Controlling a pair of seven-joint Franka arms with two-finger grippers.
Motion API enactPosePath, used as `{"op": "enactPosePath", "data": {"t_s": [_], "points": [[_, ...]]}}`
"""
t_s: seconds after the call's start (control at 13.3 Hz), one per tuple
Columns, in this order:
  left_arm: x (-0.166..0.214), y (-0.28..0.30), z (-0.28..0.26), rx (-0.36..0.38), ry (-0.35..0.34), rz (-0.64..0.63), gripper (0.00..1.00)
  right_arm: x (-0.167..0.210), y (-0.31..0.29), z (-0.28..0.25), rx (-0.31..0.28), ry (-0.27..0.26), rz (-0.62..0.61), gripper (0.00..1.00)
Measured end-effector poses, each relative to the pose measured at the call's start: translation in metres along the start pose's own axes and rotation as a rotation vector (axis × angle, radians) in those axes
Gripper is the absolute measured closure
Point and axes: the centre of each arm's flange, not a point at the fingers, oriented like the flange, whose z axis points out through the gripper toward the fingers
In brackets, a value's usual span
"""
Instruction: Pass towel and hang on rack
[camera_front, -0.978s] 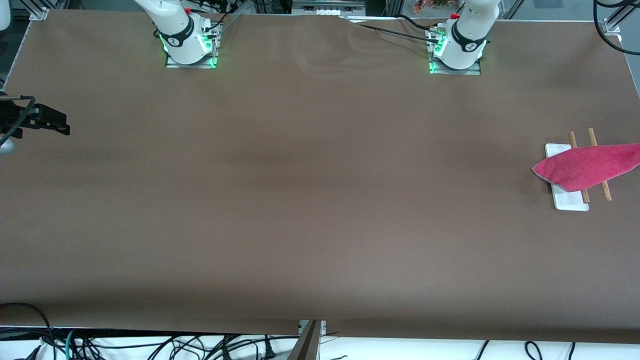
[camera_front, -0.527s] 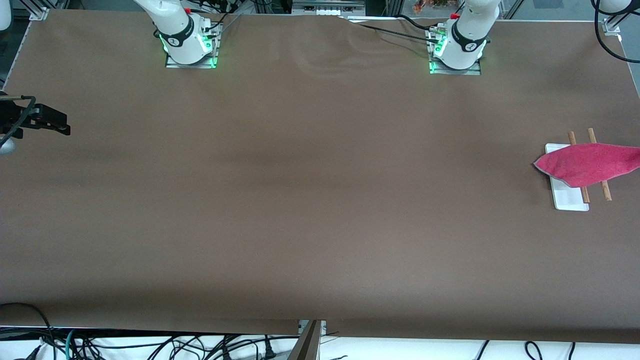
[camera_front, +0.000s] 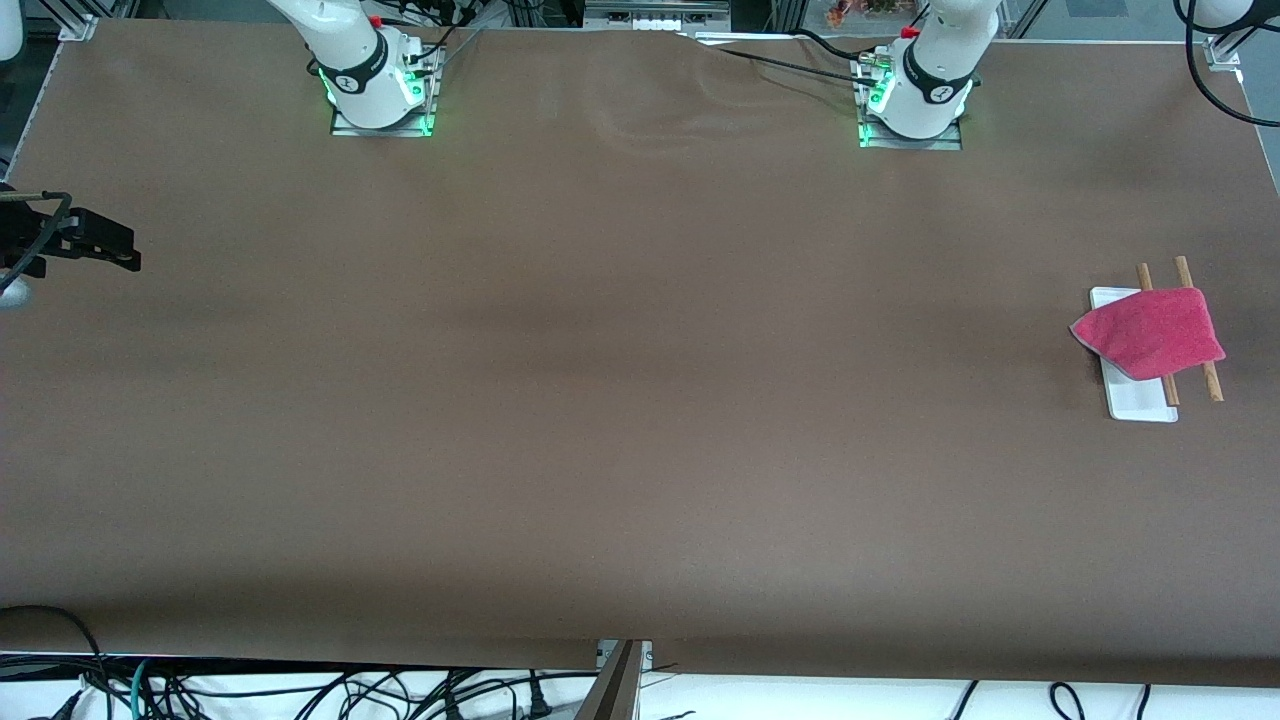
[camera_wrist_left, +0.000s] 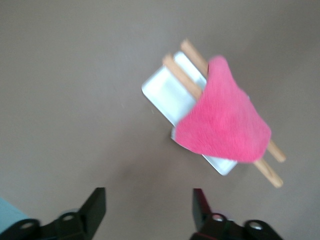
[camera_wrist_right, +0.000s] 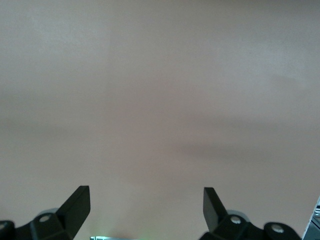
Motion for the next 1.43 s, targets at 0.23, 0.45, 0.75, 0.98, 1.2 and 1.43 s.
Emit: {"op": "enactPosePath", "data": {"t_s": [0.23,0.45,0.75,0.98,1.2,1.43], "points": [[0.094,0.021,-0.034,0.008,-0.020,0.021,0.00,0.000,-0.001,0.000,0.003,0.003,0.012,0.00],[0.160,0.060,-0.073,-0.001,-0.023,-0.165,0.00,0.001,-0.002,-0.001,0.002,0.009,0.010,0.00],[0.256,0.137,-0.107,-0.042,-0.096,-0.468,0.00,0.001,-0.002,-0.001,0.002,0.010,0.009,0.00],[0.290,0.185,-0.121,-0.075,-0.160,-0.733,0.00,0.002,-0.002,-0.001,0.001,0.013,0.009,0.00],[0.309,0.235,-0.133,-0.084,-0.162,-0.940,0.00,0.003,-0.003,-0.001,0.001,0.017,0.008,0.00],[0.308,0.278,-0.132,-0.059,-0.124,-0.990,0.00,0.003,-0.003,-0.001,0.001,0.017,0.008,0.00]]}}
